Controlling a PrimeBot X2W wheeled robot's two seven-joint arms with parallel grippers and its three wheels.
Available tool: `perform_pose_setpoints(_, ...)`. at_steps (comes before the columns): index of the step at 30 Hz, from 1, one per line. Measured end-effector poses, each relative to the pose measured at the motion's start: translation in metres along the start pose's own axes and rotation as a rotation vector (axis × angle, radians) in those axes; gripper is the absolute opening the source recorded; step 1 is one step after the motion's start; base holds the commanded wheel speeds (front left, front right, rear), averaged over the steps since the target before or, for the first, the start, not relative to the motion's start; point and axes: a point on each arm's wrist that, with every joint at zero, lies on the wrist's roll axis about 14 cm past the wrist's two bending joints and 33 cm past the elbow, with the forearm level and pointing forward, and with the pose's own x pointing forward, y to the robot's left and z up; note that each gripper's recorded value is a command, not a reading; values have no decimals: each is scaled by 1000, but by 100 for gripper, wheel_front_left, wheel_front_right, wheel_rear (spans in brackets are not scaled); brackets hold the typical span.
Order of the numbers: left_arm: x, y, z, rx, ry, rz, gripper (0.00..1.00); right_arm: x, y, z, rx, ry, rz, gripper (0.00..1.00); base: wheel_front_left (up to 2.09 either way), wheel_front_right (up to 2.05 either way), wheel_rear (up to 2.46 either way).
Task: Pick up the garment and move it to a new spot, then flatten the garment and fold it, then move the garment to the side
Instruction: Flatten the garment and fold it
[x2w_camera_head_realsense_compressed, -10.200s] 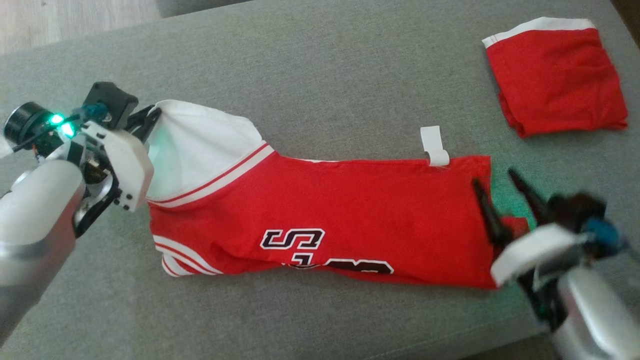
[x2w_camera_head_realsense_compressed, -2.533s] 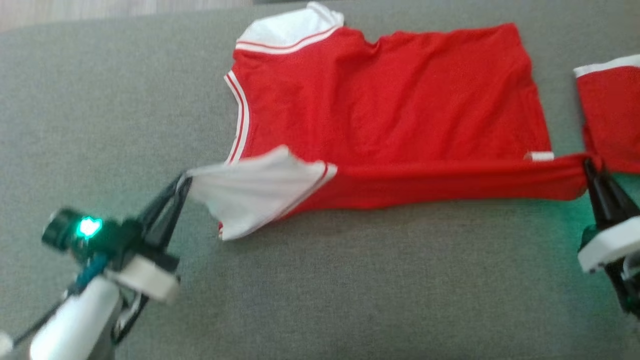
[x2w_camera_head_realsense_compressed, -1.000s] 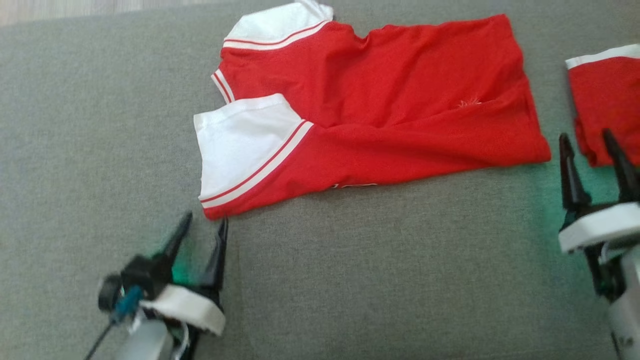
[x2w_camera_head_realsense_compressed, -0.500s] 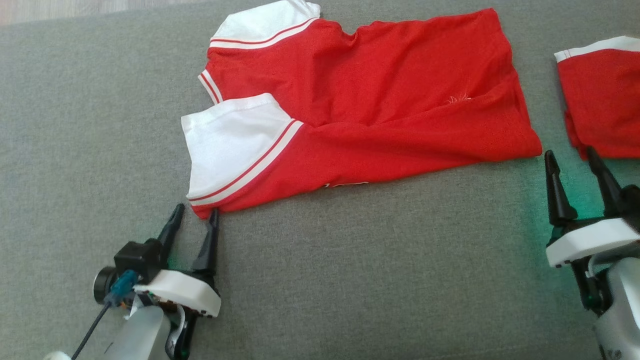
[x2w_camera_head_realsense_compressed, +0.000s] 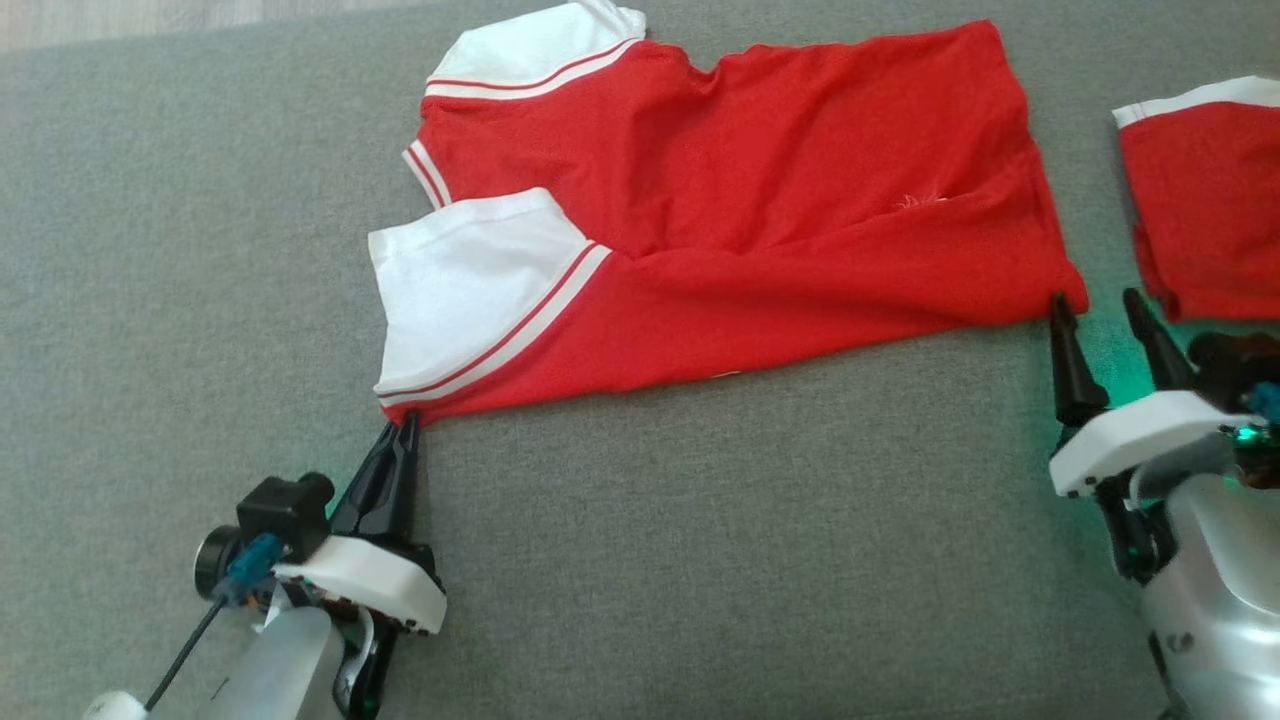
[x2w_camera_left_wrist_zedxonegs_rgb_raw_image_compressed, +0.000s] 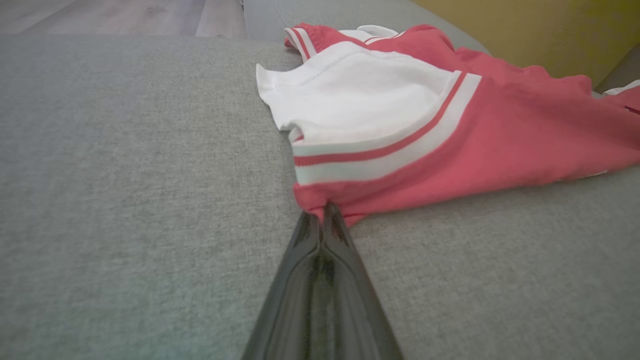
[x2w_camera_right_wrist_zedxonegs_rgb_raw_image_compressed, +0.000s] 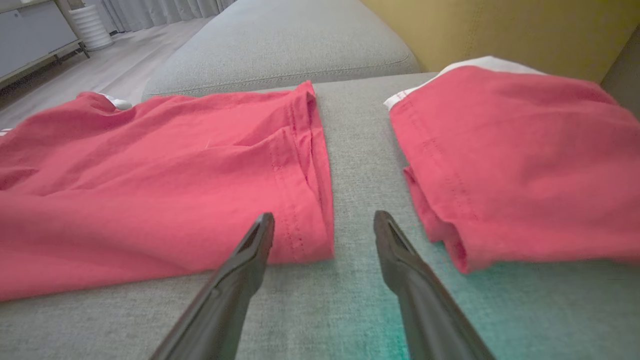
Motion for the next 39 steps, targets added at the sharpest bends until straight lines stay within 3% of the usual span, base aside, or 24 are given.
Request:
perform_pose_setpoints(5,-1,0,1,-1,-5,-5,0,8,7,-17,13,79,9,97,0,0,0)
perform_pose_setpoints(6,-2,0,1,-1,-5,-4,0,9,9,-19,19,89,9,75,0,0,0)
perform_pose_setpoints(7,-2,0,1,0,-6,-4,0,10,10,-21,25,96,10,39,0,0,0)
perform_pose_setpoints(9,-3,0,2,2,-8,-4,0,10,12,-23,33,107,12,24,0,0,0)
perform_pose_setpoints(10,-5,0,3,2,-10,-3,0,10,12,-23,34,109,13,5,0,0,0)
perform_pose_setpoints(11,-6,-1,3,3,-11,-3,0,9,13,-22,35,108,14,0,0,0,0)
perform_pose_setpoints(20,-32,-8,-4,-1,-13,-1,0,-7,10,-14,53,79,11,0,0,0,0)
perform_pose_setpoints(39,-100,-38,-32,2,19,-17,0,-75,-14,-45,14,109,11,0,0,0,0)
